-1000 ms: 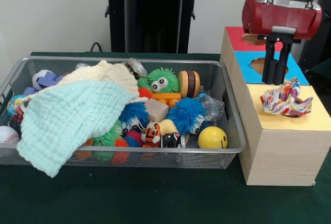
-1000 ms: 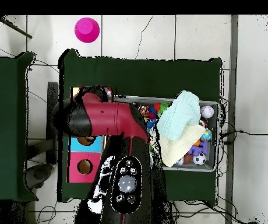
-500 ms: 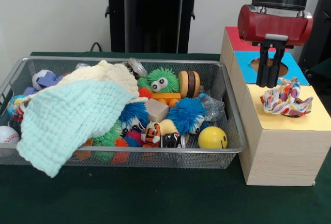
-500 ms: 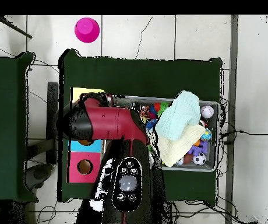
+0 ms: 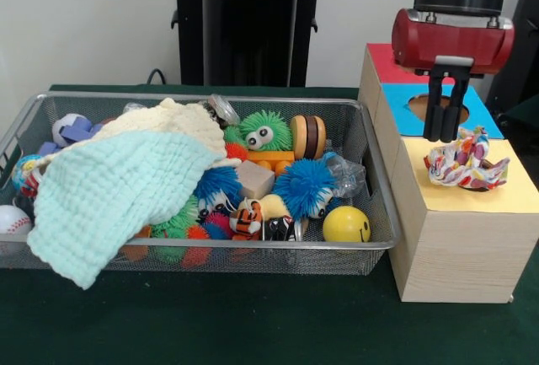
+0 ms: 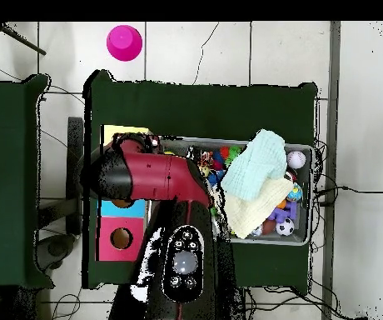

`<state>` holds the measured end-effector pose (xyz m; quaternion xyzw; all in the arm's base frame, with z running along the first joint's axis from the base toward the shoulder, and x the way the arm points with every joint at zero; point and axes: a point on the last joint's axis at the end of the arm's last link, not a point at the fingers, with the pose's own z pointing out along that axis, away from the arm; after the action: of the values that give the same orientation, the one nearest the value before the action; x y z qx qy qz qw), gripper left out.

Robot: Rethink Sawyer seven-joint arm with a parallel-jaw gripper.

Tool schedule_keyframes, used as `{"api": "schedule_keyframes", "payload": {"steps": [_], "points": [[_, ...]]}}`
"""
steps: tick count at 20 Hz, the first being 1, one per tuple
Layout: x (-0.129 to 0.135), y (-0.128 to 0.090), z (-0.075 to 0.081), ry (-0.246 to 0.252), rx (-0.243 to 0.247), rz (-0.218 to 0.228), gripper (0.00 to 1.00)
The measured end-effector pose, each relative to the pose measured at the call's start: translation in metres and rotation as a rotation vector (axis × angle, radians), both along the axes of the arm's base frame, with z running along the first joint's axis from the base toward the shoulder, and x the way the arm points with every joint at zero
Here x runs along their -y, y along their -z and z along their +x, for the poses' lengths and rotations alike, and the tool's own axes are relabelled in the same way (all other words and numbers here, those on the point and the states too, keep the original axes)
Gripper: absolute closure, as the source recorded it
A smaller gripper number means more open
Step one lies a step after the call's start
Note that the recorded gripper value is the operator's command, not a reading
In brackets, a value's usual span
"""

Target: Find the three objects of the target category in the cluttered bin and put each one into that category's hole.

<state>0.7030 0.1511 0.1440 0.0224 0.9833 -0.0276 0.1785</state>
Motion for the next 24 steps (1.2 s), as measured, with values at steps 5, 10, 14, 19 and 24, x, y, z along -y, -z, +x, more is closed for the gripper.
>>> {"api": "schedule_keyframes", "payload": {"steps": [5, 10, 14, 19, 24], "points": [[-0.002, 0.000, -0.001, 0.024, -0.016, 0.023, 1.00], [-0.006, 0.000, -0.001, 0.055, -0.027, 0.056, 1.00], [-0.009, 0.001, -0.001, 0.077, -0.036, 0.086, 1.00], [-0.013, 0.008, -0.006, 0.121, -0.067, 0.140, 1.00], [-0.018, 0.017, -0.017, 0.145, -0.102, 0.169, 1.00]]}}
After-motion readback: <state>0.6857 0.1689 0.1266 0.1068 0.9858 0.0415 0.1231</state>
